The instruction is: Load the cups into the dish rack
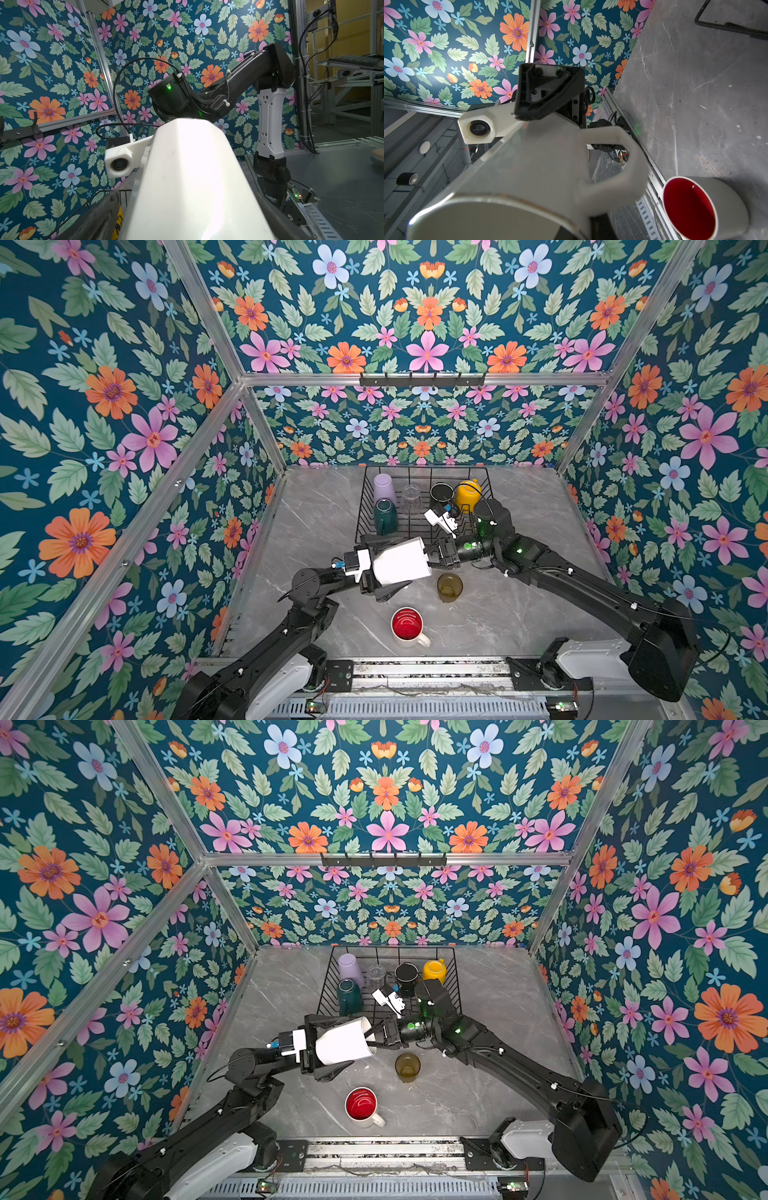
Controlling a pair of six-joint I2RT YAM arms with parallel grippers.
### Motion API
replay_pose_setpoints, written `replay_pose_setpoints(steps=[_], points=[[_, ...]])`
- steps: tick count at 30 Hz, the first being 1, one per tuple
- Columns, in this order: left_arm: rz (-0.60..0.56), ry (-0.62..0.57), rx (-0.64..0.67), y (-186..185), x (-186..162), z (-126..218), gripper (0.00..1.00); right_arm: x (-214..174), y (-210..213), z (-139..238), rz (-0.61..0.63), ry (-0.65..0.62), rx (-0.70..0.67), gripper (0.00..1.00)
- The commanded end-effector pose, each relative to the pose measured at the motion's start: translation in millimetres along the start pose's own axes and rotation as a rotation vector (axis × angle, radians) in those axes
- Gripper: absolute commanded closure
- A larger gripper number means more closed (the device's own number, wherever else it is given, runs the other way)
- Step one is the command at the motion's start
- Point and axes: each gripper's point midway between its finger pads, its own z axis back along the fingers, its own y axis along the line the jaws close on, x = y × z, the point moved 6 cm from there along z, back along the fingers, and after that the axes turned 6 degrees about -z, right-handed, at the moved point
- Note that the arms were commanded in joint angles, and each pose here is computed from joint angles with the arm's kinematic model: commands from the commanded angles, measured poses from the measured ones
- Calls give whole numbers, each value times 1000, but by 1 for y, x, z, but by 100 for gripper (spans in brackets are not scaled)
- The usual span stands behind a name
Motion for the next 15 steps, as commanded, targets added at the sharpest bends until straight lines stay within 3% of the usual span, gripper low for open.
replay_pose_setpoints(steps=[1,6,15], points=[[-13,-24,-2,1,6,-1,3,4,18,-2,76,8,80,100],[-2,-23,-2,2,5,-2,7,4,16,-6,69,20,84,100],[16,-32,22,8,10,-5,27,5,11,-10,45,24,85,100]])
